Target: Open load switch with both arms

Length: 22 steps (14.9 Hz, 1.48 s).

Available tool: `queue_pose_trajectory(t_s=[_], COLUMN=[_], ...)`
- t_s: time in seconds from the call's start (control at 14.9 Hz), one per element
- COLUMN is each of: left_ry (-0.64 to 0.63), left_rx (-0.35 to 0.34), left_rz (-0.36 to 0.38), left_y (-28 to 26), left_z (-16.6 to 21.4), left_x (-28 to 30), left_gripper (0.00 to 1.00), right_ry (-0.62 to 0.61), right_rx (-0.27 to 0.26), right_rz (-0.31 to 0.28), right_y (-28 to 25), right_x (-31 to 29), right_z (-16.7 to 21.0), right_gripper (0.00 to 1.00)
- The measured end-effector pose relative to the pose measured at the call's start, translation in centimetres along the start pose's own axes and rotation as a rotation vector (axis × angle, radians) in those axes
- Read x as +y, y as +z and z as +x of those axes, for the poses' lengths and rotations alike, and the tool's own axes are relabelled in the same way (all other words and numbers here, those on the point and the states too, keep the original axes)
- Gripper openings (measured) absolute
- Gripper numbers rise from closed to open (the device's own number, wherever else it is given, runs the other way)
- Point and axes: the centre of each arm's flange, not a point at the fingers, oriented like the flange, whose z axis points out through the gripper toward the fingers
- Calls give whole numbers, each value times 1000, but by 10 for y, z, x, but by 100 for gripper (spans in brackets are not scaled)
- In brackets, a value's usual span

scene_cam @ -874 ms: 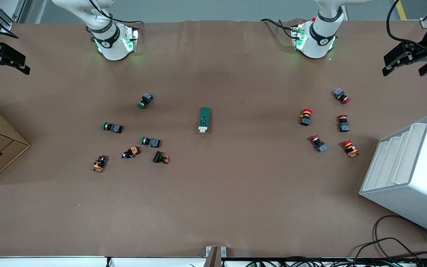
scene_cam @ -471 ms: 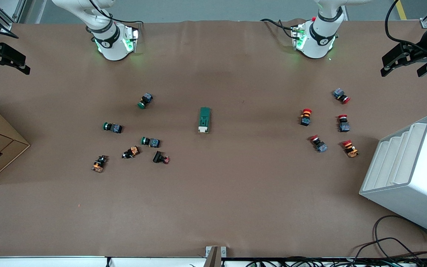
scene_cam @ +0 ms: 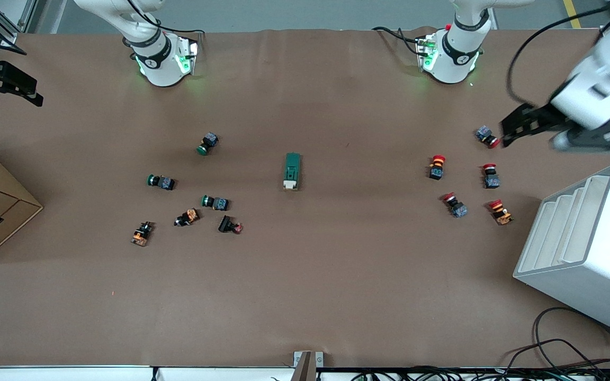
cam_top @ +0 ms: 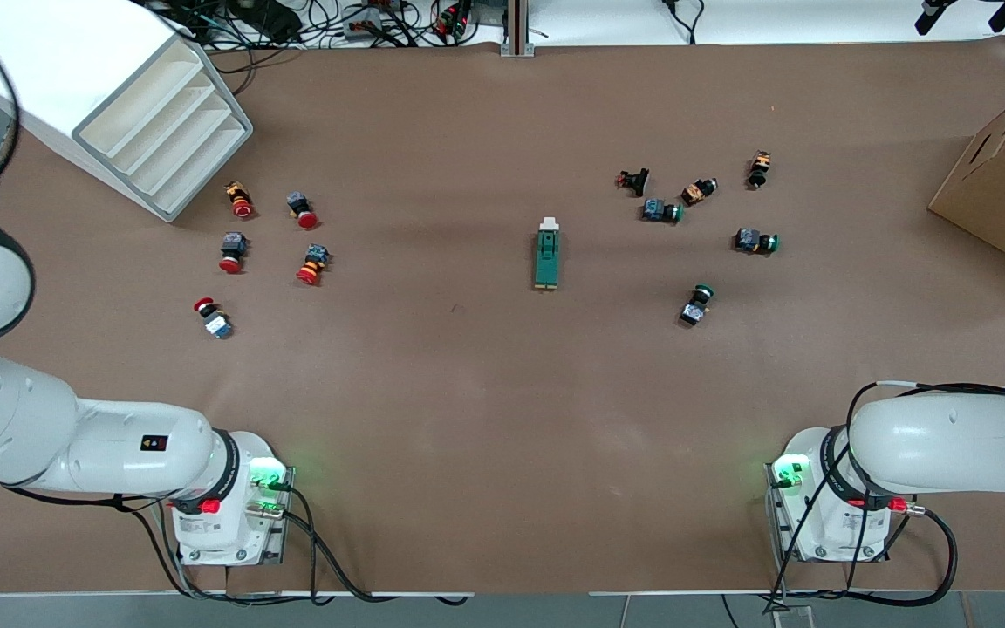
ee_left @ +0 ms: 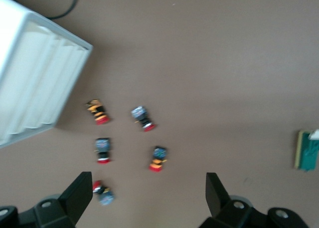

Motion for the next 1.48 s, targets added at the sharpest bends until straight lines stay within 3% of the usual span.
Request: queue_pose_trajectory(t_s=[0.34, 0.61, 0.94, 1.21, 1.48], left_ry=[-141, -205, -256, -267, -291], left_rx=[8, 60, 97, 196, 306], left_rz=[-50, 0, 66, 146, 152], left_y=[63, 125, 194, 258, 315], left_z=[-3, -37, -105, -187, -252], left_x=[127, 211, 316, 387, 409], left_gripper=[100, 100, 100, 100, 100], right_ry=[0, -1, -1, -2, 4], right_rx=[0, 0, 10, 12, -2], right_rz=[0, 0, -1, -1, -2], right_y=[0, 0, -4, -5, 17], right_x=[0, 0, -1, -1, 3], right_z=[0, 0, 0, 0, 23], right_gripper=[100, 100, 100, 100, 100])
